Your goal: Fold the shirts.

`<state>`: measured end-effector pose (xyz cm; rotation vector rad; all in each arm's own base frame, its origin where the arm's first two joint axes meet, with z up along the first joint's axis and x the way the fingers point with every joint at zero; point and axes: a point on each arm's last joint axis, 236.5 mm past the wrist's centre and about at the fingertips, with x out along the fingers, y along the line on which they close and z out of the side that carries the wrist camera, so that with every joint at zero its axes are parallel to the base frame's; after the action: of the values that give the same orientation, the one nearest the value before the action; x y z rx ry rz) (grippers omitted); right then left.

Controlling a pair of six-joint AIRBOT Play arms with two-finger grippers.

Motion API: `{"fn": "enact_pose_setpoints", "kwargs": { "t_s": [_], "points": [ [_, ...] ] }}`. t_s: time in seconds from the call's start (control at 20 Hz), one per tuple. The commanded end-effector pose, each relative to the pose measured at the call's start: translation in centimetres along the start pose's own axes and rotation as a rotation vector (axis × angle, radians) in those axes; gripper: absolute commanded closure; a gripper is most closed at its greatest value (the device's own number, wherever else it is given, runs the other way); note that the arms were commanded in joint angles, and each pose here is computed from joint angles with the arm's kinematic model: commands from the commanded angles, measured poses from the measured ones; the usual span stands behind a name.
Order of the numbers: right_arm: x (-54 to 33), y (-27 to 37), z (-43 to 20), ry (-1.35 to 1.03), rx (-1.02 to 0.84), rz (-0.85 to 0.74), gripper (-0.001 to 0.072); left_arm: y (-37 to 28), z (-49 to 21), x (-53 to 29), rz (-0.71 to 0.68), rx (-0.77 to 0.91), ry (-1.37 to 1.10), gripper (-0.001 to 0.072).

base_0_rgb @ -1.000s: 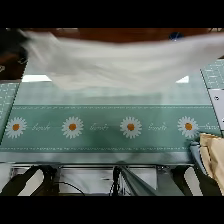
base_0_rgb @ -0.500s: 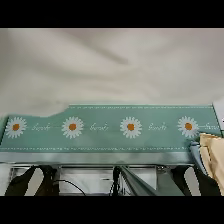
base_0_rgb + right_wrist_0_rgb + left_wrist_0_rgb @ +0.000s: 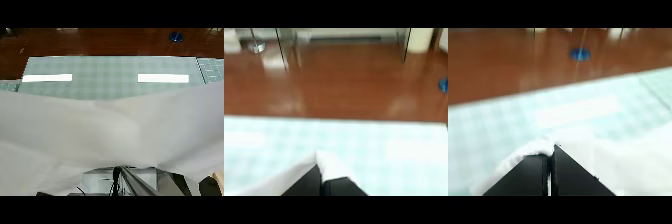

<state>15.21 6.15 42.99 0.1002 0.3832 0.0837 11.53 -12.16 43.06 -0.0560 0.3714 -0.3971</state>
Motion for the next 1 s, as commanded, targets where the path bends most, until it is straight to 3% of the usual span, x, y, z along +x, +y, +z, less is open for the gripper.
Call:
{"fn": "enact_pose_setpoints", "kwargs": {
  "t_s": [0.0,0.15,0.4,0.6,0.95],
  "points": [
    [3.8,-5.0,-8.3,0.311,0.065,-0.079,0.0691,3.4,-9.2,5.2,-0.057,-0.127,0.312,0.0686],
    [10.3,-7.8,-16.7,0.583,0.142,-0.048,0.0691,6.9,-16.0,11.8,-0.114,-0.29,0.439,0.0687],
    [25.1,-11.5,-13.7,0.43,0.163,-0.024,0.0691,12.4,-16.2,23.1,-0.138,-0.325,0.347,0.0687],
    [35.1,-12.8,-15.8,0.492,0.169,-0.001,0.0691,15.0,-17.9,31.9,-0.188,-0.317,0.457,0.0685],
    [44.3,-16.6,-17.5,0.4,0.135,-0.076,0.069,21.3,-19.7,42.8,-0.109,-0.366,0.453,0.0685]
  ]
}}
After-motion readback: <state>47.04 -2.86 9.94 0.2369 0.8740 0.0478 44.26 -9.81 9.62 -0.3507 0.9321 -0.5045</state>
